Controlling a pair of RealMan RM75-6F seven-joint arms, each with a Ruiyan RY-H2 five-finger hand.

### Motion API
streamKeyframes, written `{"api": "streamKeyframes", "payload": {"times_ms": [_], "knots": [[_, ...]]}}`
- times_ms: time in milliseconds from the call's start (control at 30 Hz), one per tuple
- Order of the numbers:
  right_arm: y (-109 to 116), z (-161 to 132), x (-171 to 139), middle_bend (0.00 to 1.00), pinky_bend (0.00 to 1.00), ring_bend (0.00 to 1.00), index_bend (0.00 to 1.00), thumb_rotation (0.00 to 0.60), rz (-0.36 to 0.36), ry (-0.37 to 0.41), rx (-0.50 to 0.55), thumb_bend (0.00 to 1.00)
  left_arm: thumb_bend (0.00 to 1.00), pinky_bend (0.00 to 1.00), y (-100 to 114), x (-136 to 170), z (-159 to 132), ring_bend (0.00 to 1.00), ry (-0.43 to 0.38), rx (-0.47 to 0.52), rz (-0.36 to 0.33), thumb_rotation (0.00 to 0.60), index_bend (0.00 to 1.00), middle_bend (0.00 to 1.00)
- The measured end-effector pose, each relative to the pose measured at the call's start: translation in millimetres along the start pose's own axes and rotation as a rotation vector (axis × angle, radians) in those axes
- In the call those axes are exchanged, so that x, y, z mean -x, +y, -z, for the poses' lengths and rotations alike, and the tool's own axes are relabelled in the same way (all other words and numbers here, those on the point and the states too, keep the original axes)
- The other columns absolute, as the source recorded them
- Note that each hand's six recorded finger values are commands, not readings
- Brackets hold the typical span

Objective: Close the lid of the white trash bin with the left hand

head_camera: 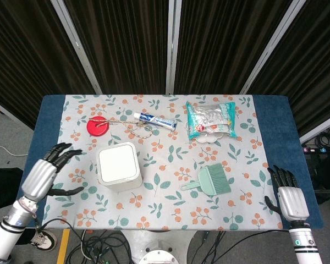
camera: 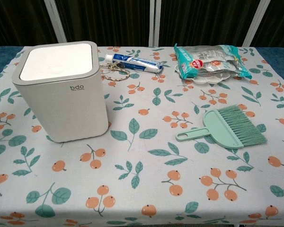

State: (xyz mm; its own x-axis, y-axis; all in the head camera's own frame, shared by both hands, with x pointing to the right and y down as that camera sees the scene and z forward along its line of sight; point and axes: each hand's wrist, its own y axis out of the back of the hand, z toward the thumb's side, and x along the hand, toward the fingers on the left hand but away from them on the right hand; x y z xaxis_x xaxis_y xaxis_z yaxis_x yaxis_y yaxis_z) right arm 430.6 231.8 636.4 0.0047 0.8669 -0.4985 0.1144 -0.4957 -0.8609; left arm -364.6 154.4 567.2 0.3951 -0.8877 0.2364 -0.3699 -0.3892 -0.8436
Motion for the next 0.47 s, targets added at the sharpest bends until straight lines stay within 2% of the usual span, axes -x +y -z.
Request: {"api": "streamKeyframes", "payload": {"times_ms": [133, 233, 367, 467], "knots": [[5, -1, 0, 0.00, 0.00, 0.00, 0.00, 0.600, 0.016, 0.003, 0.004, 0.27, 0.11, 0.10, 0, 32, 37, 0.08, 0.146, -0.065, -0.015, 0.455, 0.18, 0.24], [7, -1, 0, 0.00, 0.00, 0.00, 0.00, 0.600, 0.025, -0.001, 0.011, 0.27, 0.11, 0.10, -7, 54, 58, 0.08, 0.219, -0.107, -0.004, 0.510, 0.18, 0.24], [5, -3, 0, 0.00, 0.00, 0.00, 0.00, 0.600, 0.023, 0.004, 0.012, 0.27, 0.12, 0.10, -12, 73, 75, 0.08, 0.267, -0.224, 0.002, 0.570, 0.18, 0.24], [4, -4, 0, 0.00, 0.00, 0.00, 0.00, 0.600, 0.023, 0.008, 0.012, 0.27, 0.12, 0.10, -15, 81, 80, 0.08, 0.282, -0.337, 0.013, 0.585, 0.18, 0.24]]}}
